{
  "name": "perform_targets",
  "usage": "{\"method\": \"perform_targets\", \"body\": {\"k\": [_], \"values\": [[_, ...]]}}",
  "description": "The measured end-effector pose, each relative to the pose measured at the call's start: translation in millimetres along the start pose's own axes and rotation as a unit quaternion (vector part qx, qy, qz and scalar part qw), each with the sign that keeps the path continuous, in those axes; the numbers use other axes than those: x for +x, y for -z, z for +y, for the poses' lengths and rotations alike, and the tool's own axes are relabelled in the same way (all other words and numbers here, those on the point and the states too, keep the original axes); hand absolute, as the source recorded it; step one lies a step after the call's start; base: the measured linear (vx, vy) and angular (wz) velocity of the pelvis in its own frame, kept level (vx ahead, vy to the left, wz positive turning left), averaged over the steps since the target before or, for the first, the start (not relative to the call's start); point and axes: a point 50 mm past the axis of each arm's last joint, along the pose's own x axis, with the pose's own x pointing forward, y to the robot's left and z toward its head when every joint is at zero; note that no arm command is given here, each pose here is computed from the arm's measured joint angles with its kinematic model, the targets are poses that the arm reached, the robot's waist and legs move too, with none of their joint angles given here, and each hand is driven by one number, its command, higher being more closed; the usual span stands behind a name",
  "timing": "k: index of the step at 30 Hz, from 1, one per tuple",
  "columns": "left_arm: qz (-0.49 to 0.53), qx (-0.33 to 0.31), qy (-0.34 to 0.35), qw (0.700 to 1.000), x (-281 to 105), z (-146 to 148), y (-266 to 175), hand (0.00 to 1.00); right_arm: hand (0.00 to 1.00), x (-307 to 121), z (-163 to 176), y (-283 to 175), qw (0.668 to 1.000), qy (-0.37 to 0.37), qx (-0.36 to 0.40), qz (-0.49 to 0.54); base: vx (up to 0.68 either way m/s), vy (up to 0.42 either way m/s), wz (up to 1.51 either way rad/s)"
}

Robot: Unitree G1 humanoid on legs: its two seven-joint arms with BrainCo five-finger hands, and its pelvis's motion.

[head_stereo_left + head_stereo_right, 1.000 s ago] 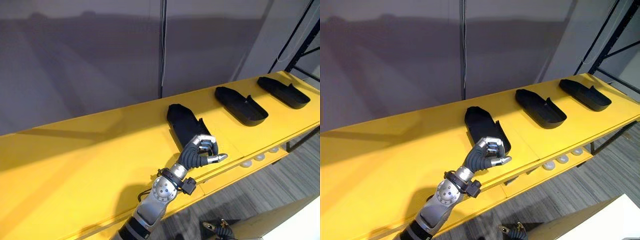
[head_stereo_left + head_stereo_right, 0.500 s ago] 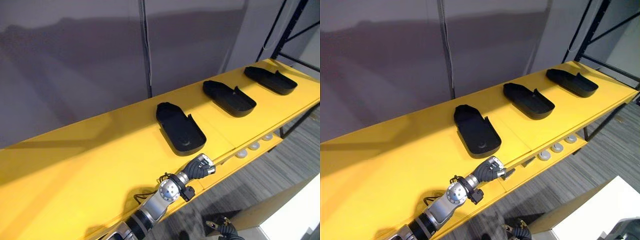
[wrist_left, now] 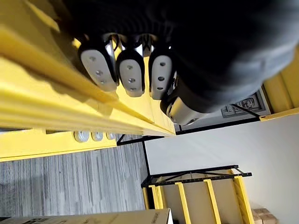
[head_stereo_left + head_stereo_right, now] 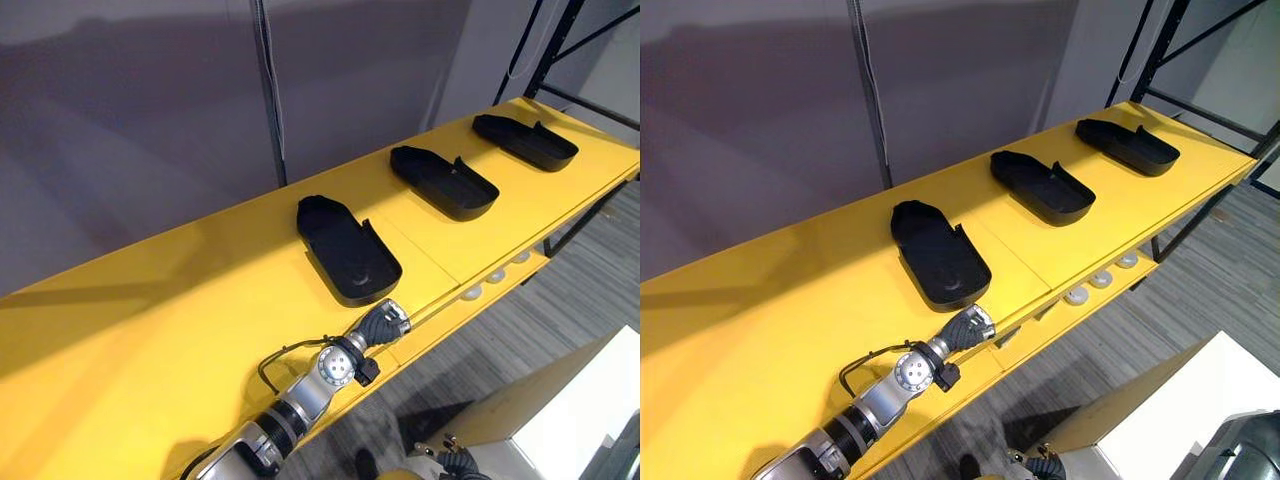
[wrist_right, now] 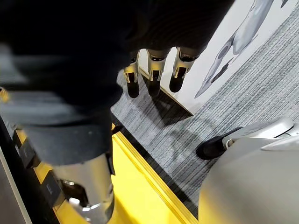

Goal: Walk over and take plastic housings, then place them on the shelf

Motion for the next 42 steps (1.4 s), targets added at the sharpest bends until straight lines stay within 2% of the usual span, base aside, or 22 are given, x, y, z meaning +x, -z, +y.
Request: {"method": "perform_targets", "body": {"k": [11,18,26,37,42], "values": [[0.003,0.015,-0.045,0.999,11.5,11.8,-3.8,1.00,0.00,-1.1,-1.2,4.7,1.000,0.006,0.004,0.008,0.00,0.000,0.00],[0.008,0.011,-0.101,0.995,13.3,29.9,-3.7,1.00,0.00,-1.5,-1.1,6.4,1.000,0.011,0.006,0.010,0.00,-0.003,-0.01],[0.008,0.011,-0.128,0.992,15.2,41.9,-5.9,1.00,0.00,-2.3,-2.0,8.7,1.000,0.013,0.002,0.013,0.00,-0.007,-0.07],[0.006,0.011,-0.132,0.991,15.7,44.7,-8.6,1.00,0.00,-2.2,-2.2,8.3,1.000,0.013,-0.003,0.012,0.00,-0.003,0.01],[-0.043,-0.004,-0.128,0.991,0.5,40.7,-23.1,1.00,0.00,-1.9,-2.0,7.3,1.000,0.013,-0.003,0.011,-0.01,-0.012,0.15]]}}
